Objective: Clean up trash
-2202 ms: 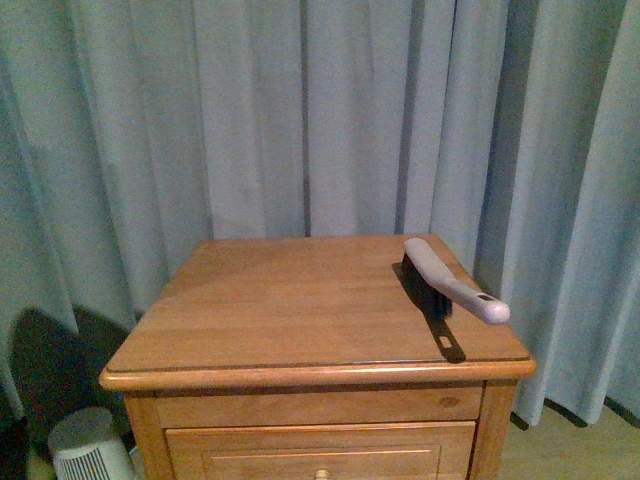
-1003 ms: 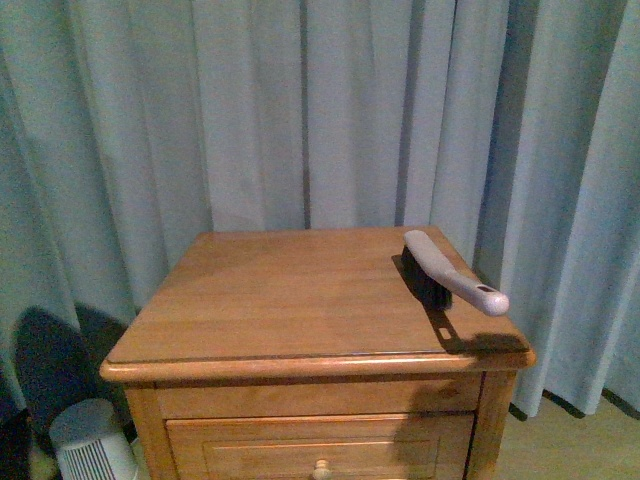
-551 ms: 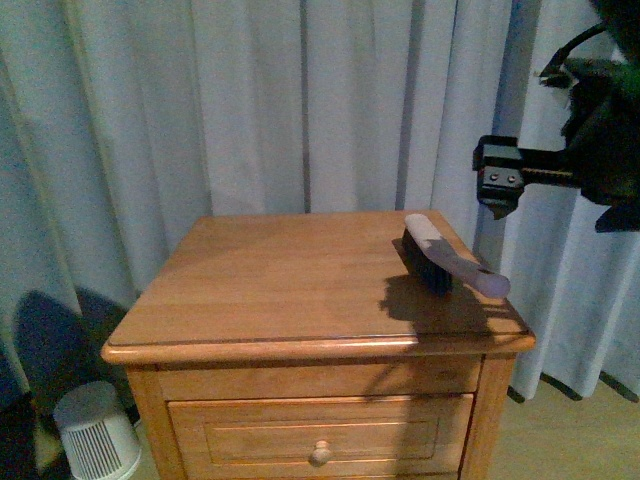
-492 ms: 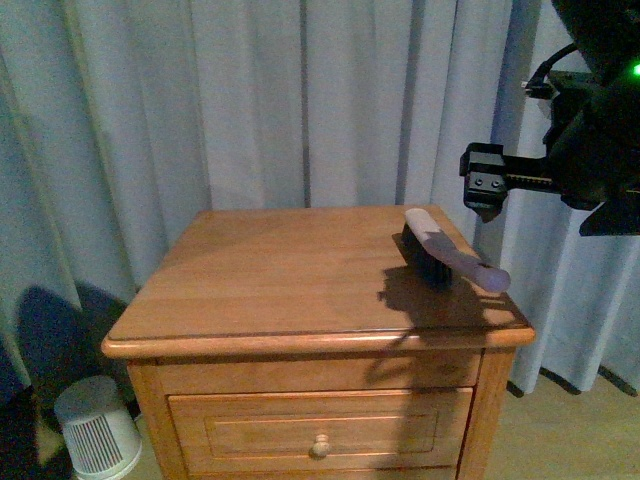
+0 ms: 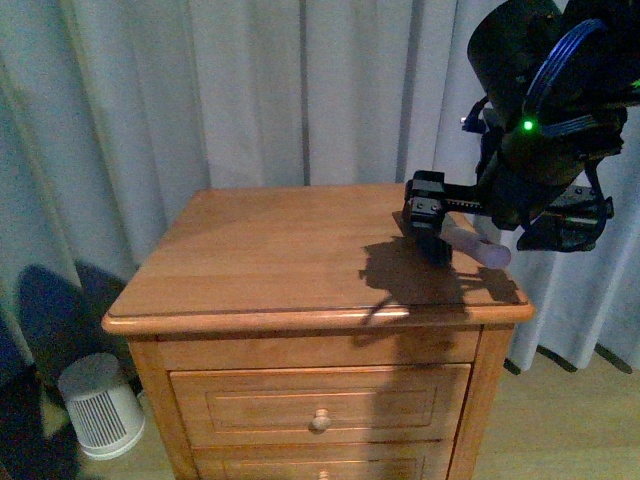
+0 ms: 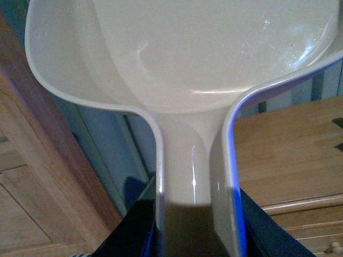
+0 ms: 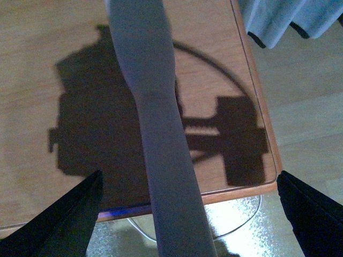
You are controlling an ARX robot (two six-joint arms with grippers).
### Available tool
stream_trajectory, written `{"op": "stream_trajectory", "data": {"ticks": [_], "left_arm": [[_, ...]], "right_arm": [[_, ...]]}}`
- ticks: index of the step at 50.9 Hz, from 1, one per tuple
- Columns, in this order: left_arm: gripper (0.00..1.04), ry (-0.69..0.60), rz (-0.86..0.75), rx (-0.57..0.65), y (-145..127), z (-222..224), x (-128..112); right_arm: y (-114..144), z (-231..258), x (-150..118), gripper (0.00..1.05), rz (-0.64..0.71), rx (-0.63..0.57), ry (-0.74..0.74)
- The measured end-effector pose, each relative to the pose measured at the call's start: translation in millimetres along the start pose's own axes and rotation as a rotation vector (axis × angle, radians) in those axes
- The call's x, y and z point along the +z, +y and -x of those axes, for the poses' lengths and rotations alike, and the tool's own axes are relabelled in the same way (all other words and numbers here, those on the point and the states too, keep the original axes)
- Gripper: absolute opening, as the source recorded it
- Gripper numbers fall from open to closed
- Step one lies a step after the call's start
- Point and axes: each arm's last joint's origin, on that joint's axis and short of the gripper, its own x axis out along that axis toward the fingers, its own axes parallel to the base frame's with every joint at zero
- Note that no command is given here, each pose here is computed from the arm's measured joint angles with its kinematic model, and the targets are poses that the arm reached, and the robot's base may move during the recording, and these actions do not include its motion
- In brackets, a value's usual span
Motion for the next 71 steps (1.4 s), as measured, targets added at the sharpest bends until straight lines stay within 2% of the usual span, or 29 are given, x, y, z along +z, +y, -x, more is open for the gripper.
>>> {"op": "stream_trajectory", "data": {"ticks": [30, 43, 48, 58, 71], "left_arm": [[0.26, 0.000, 0.001, 0.000, 0, 0, 0], [0.26, 0.000, 0.001, 0.000, 0, 0, 0], [0.26, 0.000, 0.001, 0.000, 0, 0, 0], [0.26, 0.000, 0.001, 0.000, 0, 0, 0], [0.26, 0.000, 0.001, 0.000, 0, 0, 0]], "right_arm": [[10, -27, -7, 0.97, 0.006, -0.002, 0.027], [10, -30, -9, 0.67, 0.005, -0.004, 0.036], [10, -30, -9, 0.48, 0.005, 0.000, 0.037], [11, -30, -9, 0.22, 0.001, 0.020, 0.041], [6, -30, -7, 0.20, -0.010, 0.027, 0.037]]}}
